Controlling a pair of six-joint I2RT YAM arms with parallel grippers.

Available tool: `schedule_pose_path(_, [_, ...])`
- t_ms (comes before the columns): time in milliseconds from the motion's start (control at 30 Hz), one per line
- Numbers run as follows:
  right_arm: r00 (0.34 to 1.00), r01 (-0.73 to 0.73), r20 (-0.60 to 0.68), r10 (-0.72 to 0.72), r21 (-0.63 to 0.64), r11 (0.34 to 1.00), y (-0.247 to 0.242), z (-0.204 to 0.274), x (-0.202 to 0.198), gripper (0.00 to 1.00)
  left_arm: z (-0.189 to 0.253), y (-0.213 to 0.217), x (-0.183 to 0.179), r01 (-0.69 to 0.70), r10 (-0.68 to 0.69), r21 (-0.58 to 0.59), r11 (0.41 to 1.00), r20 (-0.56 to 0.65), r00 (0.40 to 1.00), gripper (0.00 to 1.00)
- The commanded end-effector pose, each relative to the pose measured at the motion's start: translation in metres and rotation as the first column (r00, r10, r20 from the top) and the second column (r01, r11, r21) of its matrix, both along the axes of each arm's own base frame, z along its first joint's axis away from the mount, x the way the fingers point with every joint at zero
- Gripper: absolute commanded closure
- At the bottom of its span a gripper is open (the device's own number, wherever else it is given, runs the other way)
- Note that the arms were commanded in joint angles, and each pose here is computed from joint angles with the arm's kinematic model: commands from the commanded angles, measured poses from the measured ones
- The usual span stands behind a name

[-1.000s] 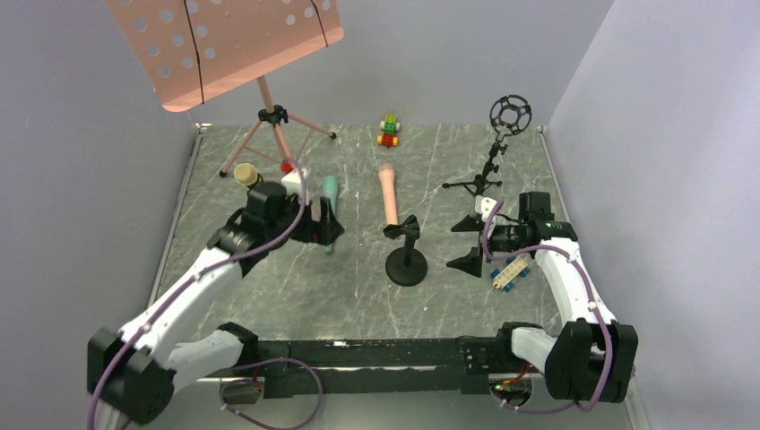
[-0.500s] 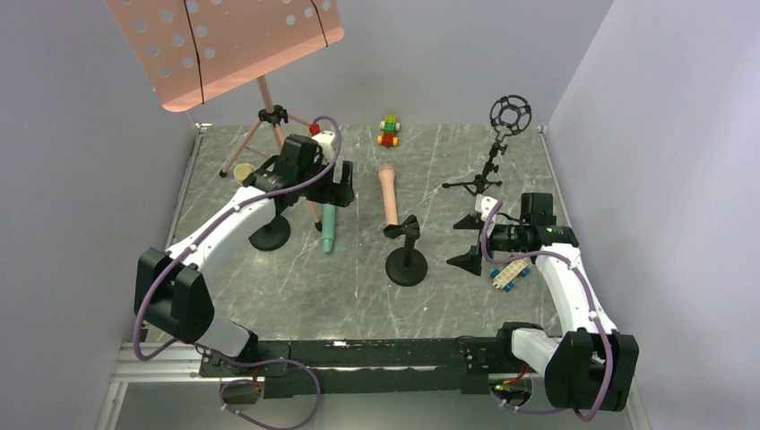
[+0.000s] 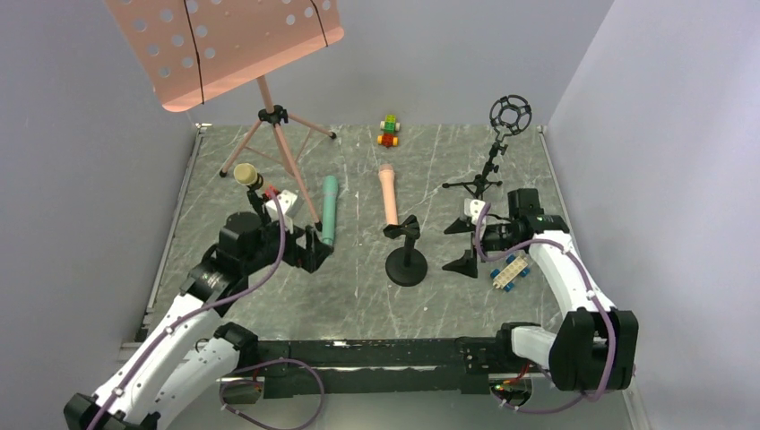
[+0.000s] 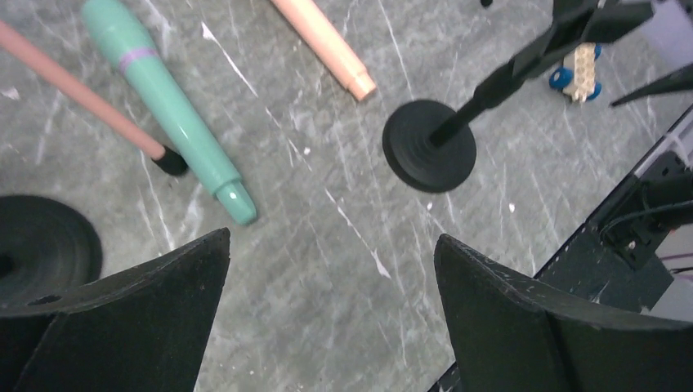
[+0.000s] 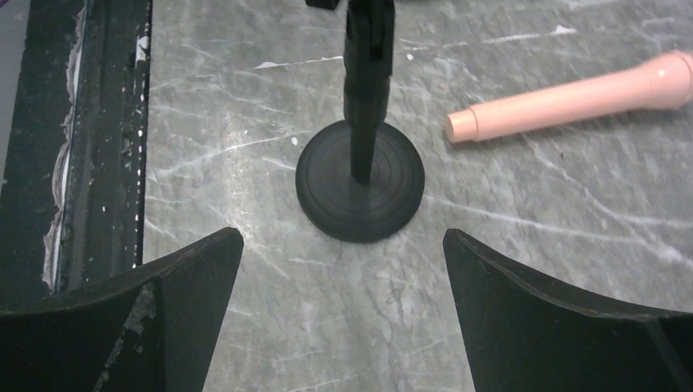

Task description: Attach the microphones to the stand

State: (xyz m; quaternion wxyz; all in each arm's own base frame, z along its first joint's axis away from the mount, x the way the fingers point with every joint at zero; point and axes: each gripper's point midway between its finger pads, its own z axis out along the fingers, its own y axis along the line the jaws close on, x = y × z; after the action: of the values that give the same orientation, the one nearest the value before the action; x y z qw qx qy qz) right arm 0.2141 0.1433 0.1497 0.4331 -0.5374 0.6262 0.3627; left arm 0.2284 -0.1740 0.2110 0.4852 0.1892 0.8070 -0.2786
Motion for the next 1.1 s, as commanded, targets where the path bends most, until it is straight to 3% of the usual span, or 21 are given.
schedule_pose_path(0, [0.987, -0.1, 0.121, 0.102, -0.016, 0.995, 0.019, 0.028, 0.012, 0.0, -0.005, -0.003, -0.015, 0.05, -0.048, -0.055, 0.997, 0.051, 0.998, 0.01])
schedule_pose_path(200, [0.987, -0.069, 0.143, 0.071, -0.019, 0.997, 0.033, 0.051, 0.035, 0.0, 0.01, 0.003, -0.03, 0.086, -0.084, -0.024, 0.996, 0.088, 0.993, 0.01])
schedule_pose_path(333, [0.984, -0.095, 0.15, 0.101, -0.047, 0.994, 0.044, 0.053, 0.042, 0.0, -0.006, 0.017, -0.037, 0.062, -0.066, 0.046, 0.997, 0.083, 0.994, 0.01])
schedule_pose_path(600, [0.98, -0.164, 0.103, 0.169, -0.052, 0.985, 0.071, 0.06, 0.047, 0.0, 0.005, 0.02, -0.039, 0.046, -0.05, 0.027, 0.999, 0.138, 0.989, 0.01])
schedule_pose_path(1067, [0.96, -0.27, 0.064, 0.273, -0.05, 0.962, 0.094, 0.059, 0.026, 0.0, 0.002, 0.021, -0.038, 0.038, -0.041, 0.03, 0.999, 0.119, 0.992, 0.01])
